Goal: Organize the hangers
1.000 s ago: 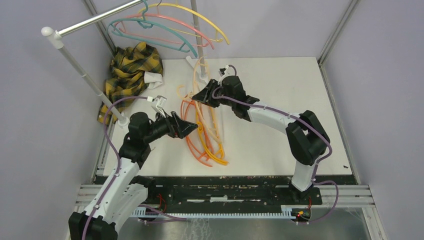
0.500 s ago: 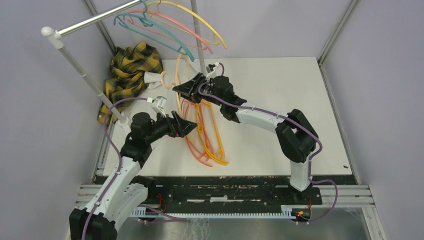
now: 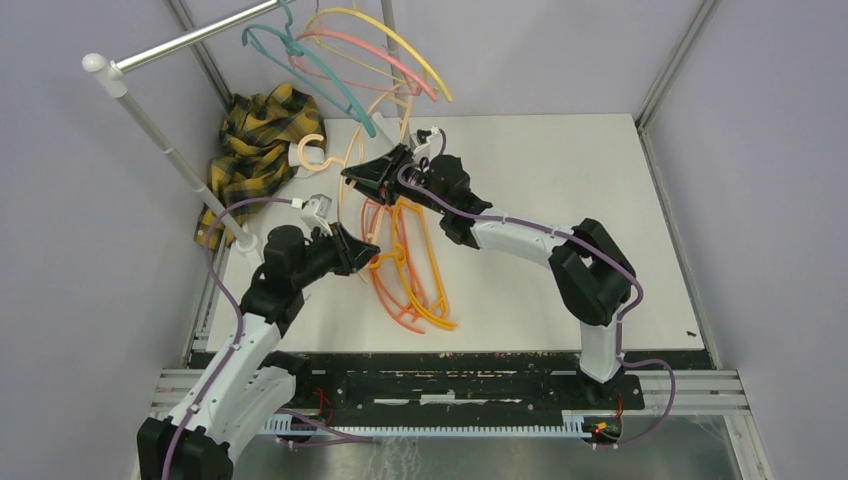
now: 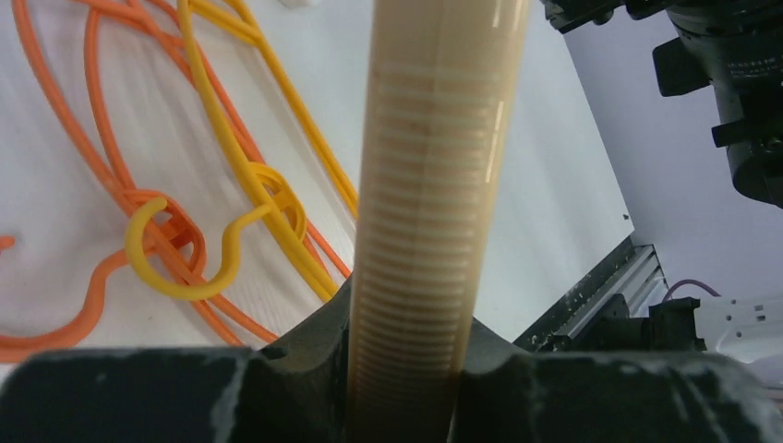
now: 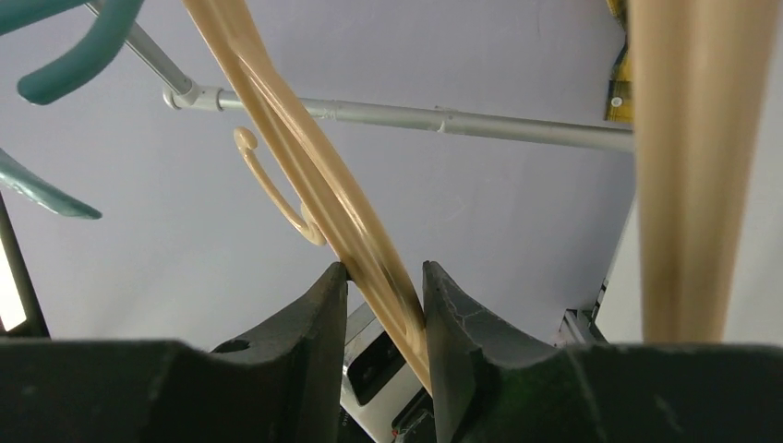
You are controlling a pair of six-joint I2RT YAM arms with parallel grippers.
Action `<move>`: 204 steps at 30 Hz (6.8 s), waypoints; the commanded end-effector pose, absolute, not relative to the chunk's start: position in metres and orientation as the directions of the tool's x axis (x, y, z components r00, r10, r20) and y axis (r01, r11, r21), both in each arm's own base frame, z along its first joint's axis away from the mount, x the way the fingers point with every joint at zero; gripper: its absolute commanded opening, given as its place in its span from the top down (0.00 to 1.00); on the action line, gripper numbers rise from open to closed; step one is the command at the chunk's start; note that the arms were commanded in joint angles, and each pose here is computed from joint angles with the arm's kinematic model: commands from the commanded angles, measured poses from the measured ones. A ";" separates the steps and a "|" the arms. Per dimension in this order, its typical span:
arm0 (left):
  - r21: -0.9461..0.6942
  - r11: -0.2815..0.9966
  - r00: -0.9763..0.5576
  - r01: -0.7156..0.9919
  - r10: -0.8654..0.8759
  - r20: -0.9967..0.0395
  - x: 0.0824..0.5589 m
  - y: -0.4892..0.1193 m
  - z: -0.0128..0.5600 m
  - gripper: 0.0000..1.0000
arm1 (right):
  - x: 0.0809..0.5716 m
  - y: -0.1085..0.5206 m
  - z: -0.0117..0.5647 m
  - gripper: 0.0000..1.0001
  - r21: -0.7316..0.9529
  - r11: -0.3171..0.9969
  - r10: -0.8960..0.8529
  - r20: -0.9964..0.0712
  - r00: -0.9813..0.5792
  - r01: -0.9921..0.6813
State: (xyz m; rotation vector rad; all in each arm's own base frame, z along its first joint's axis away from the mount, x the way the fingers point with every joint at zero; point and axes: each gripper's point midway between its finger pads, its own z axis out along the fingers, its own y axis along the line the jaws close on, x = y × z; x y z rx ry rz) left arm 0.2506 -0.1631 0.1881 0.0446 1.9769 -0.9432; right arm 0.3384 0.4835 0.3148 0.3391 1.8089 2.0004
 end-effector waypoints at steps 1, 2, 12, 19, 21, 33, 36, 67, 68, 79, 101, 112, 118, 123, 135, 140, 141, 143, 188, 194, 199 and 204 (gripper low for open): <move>-0.551 0.791 -0.530 0.266 -0.357 -0.769 0.263 -0.140 0.199 0.97 | 0.319 0.483 0.329 0.80 0.978 -0.143 0.396 -0.084 -0.914 -0.152; -0.542 0.811 -0.533 0.222 -0.364 -0.764 0.264 -0.133 0.196 0.97 | 0.321 0.481 0.320 0.77 0.982 -0.123 0.398 -0.083 -0.913 -0.144; -0.405 0.899 -0.566 -0.166 -0.423 -0.708 0.267 -0.076 0.151 0.97 | 0.341 0.439 0.240 0.31 0.994 0.071 0.423 -0.106 -0.900 -0.084; -0.137 0.866 -0.469 -0.481 -0.386 -0.794 0.272 -0.003 0.175 0.97 | 0.328 0.410 0.199 0.00 0.899 0.372 0.259 -0.339 -0.905 -0.230; -0.063 0.841 -0.434 -0.537 -0.339 -0.835 0.275 0.016 0.196 0.97 | 0.324 0.394 0.186 0.00 0.820 0.492 0.191 -0.430 -0.883 -0.293; 0.054 0.760 -0.307 -0.647 -0.196 -0.931 0.318 0.046 0.299 0.97 | 0.315 0.330 0.148 0.00 0.517 0.757 -0.028 -0.585 -0.811 -0.399; 0.059 0.757 -0.286 -0.651 -0.172 -0.943 0.331 0.046 0.324 0.97 | 0.317 0.332 0.146 0.00 0.530 0.748 -0.029 -0.575 -0.818 -0.399; -0.006 0.818 -0.189 -0.575 -0.140 -0.972 0.372 0.023 0.378 0.97 | 0.338 0.337 0.128 0.00 0.591 0.731 0.024 -0.521 -0.853 -0.341; -0.002 0.819 -0.195 -0.574 -0.139 -0.971 0.375 0.022 0.376 0.97 | 0.338 0.336 0.125 0.00 0.590 0.733 0.022 -0.517 -0.856 -0.338; 0.081 0.881 -0.385 -0.466 -0.120 -0.915 0.410 -0.008 0.333 0.97 | 0.344 0.325 0.116 0.00 0.603 0.736 0.047 -0.501 -0.864 -0.309; 0.138 0.966 -0.526 -0.218 0.003 -0.850 0.487 -0.109 0.321 0.97 | 0.363 0.301 0.122 0.00 0.645 0.718 0.130 -0.493 -0.860 -0.262; 0.055 0.991 -0.460 -0.119 -0.006 -0.888 0.481 -0.135 0.347 0.93 | 0.361 0.288 0.132 0.00 0.609 0.739 0.123 -0.544 -0.830 -0.290; -0.052 0.998 -0.326 -0.029 -0.058 -0.944 0.455 -0.138 0.400 0.43 | 0.360 0.284 0.137 0.00 0.594 0.748 0.121 -0.561 -0.819 -0.296; -0.071 0.997 -0.274 0.016 -0.064 -0.960 0.434 -0.134 0.424 0.12 | 0.357 0.284 0.133 0.00 0.602 0.746 0.129 -0.551 -0.824 -0.286; -0.082 0.994 -0.294 0.069 -0.058 -0.954 0.400 -0.129 0.399 0.01 | 0.351 0.282 0.126 0.00 0.589 0.750 0.094 -0.546 -0.833 -0.302; -0.127 0.982 -0.281 0.137 -0.084 -0.956 0.371 -0.130 0.405 0.01 | 0.339 0.291 0.128 0.00 0.543 0.756 0.012 -0.568 -0.823 -0.364; -0.139 0.977 -0.279 0.162 -0.090 -0.956 0.363 -0.133 0.405 0.01 | 0.335 0.296 0.127 0.00 0.531 0.757 -0.012 -0.572 -0.820 -0.381; -0.157 0.964 -0.280 0.212 -0.094 -0.955 0.346 -0.135 0.405 0.01 | 0.327 0.306 0.124 0.00 0.507 0.758 -0.057 -0.576 -0.815 -0.411; -0.342 0.844 -0.465 0.412 -0.128 -0.876 0.220 -0.143 0.289 0.11 | 0.290 0.423 0.167 0.84 0.624 0.592 -0.072 -0.589 -0.805 -0.510; -0.376 0.797 -0.472 0.473 -0.131 -0.872 0.206 -0.152 0.286 0.12 | 0.302 0.446 0.218 0.77 0.769 0.434 0.106 -0.561 -0.821 -0.469; -0.380 0.801 -0.470 0.462 -0.143 -0.871 0.200 -0.148 0.286 0.12 | 0.312 0.462 0.187 0.57 0.786 0.454 0.085 -0.506 -0.858 -0.419; -0.377 0.810 -0.474 0.448 -0.143 -0.869 0.199 -0.145 0.284 0.12 | 0.315 0.467 0.151 0.60 0.798 0.473 0.077 -0.460 -0.885 -0.374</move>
